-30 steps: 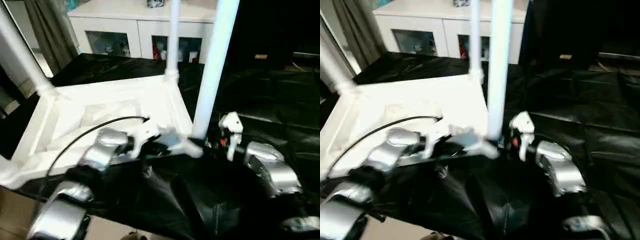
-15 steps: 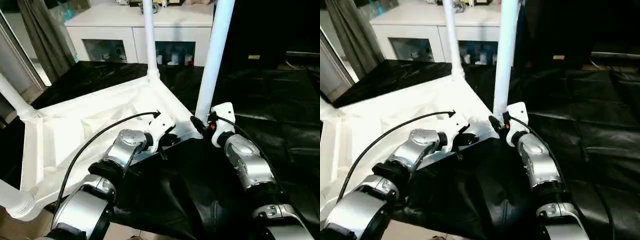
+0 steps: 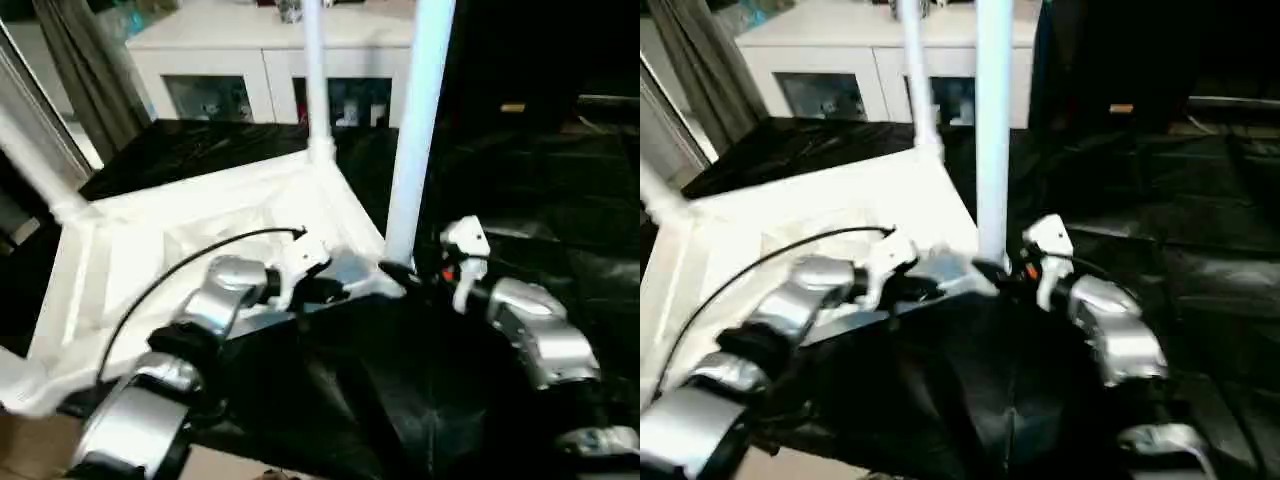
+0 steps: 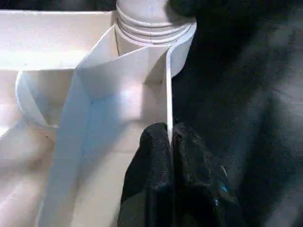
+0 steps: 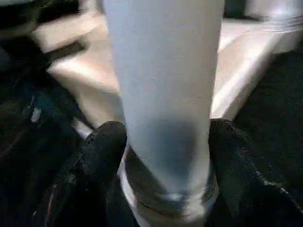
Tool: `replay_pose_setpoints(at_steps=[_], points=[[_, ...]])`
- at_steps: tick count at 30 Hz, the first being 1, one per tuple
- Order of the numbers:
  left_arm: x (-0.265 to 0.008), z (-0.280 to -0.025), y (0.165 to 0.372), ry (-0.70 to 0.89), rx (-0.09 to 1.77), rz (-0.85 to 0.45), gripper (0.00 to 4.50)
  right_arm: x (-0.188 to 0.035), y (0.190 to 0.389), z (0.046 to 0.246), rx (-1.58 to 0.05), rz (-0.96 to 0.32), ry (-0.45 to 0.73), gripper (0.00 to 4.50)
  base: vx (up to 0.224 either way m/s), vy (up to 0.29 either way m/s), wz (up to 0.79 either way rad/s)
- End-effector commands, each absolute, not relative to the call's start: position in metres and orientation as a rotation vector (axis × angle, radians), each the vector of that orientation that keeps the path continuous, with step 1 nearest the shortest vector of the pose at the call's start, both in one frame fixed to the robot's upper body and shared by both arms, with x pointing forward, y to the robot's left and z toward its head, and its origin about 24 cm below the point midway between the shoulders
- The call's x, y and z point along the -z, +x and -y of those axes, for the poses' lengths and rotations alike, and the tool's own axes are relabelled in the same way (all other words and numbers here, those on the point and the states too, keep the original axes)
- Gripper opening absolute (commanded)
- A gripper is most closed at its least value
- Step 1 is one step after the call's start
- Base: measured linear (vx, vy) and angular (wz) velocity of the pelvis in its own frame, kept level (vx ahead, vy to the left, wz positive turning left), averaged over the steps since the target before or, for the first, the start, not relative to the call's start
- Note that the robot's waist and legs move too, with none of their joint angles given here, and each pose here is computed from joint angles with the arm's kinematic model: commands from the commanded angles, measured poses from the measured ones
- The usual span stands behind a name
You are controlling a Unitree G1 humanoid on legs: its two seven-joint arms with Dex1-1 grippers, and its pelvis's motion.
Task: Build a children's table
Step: Rotate leg to tighten
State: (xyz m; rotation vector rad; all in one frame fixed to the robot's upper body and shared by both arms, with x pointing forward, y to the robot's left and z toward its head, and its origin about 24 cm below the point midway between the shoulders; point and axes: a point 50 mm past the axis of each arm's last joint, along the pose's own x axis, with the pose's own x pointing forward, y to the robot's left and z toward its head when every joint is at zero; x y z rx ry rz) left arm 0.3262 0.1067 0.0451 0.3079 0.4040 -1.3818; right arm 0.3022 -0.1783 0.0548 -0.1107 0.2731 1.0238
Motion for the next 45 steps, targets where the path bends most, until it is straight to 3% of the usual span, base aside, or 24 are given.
replay_pose_setpoints(at_steps=[1,8,19,23,26,27,28,33,36,39,45], points=[[-0.058,-0.102,0.325,0.332,1.47,-0.349,0.0,-0.052,0.296,0.17,-1.115,-0.305,-0.115,2.97,0.0,0.0,0.0],[-0.06,-0.116,0.321,0.337,1.483,-0.369,0.0,-0.055,0.292,0.172,-1.212,-0.338,-0.156,2.83,0.0,0.0,0.0],[-0.06,-0.115,0.318,0.298,1.456,-0.356,0.0,-0.049,0.287,0.16,-1.247,-0.351,-0.098,2.47,0.0,0.0,0.0],[-0.054,-0.108,0.328,0.326,1.298,-0.339,0.0,-0.034,0.287,0.156,-1.091,-0.374,-0.049,2.44,0.0,0.0,0.0],[-0.052,-0.097,0.342,0.306,1.1,-0.319,0.0,-0.017,0.297,0.147,-0.84,-0.377,-0.037,2.43,0.0,0.0,0.0],[-0.052,-0.097,0.342,0.306,1.1,-0.319,0.0,-0.017,0.297,0.147,-0.84,-0.377,-0.037,2.43,0.0,0.0,0.0],[-0.053,-0.088,0.347,0.294,1.026,-0.307,0.0,-0.01,0.303,0.139,-0.708,-0.381,-0.019,2.43,0.0,0.0,0.0],[-0.055,-0.069,0.351,0.269,0.97,-0.294,0.0,-0.007,0.314,0.121,-0.547,-0.384,0.018,2.42,0.0,0.0,0.0],[-0.058,-0.052,0.349,0.258,0.992,-0.269,0.0,-0.015,0.322,0.104,-0.547,-0.333,0.056,2.42,0.0,0.0,0.0],[-0.059,-0.045,0.345,0.266,1.057,-0.252,0.0,-0.024,0.326,0.098,-0.587,-0.279,0.113,3.11,0.0,0.0,0.0],[-0.057,-0.062,0.336,0.307,1.206,-0.264,0.0,-0.033,0.32,0.114,-0.749,-0.258,0.059,3.49,0.0,0.0,0.0]])
